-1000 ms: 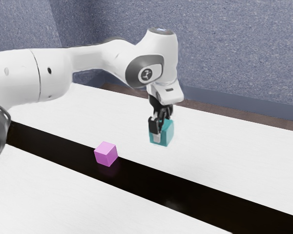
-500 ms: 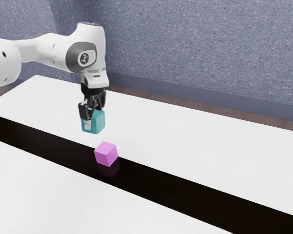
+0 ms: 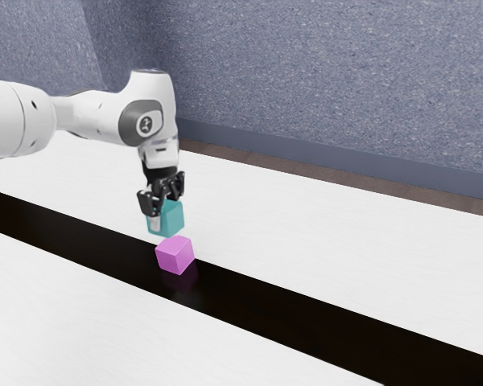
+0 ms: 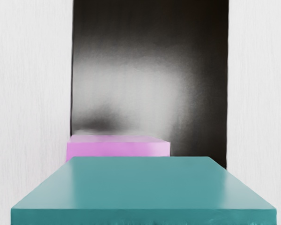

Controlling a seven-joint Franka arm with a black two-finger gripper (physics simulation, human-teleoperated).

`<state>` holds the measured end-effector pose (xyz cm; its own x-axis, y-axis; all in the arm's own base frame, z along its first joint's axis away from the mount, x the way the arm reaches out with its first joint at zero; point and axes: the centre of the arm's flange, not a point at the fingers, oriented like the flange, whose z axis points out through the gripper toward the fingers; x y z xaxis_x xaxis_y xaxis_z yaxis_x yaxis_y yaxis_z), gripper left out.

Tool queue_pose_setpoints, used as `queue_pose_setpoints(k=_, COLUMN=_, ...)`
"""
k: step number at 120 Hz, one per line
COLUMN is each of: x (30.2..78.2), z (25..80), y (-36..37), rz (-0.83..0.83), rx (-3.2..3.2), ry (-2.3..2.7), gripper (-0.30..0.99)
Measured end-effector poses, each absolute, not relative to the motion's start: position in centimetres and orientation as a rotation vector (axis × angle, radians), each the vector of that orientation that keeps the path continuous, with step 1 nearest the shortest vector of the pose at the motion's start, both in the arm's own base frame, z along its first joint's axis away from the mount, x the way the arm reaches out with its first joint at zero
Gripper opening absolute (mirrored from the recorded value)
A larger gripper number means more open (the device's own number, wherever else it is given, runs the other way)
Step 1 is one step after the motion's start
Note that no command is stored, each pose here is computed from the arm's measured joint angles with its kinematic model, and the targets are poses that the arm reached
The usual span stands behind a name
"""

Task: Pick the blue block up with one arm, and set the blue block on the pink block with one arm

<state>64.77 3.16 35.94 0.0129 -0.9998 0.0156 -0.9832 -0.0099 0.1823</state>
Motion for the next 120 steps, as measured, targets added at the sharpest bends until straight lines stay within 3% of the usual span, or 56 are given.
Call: queue_pose_setpoints(k=120, x=64.6, z=35.1, y=5.0, rz=-0.126, rx=2.067, ry=-2.208, gripper=0.35)
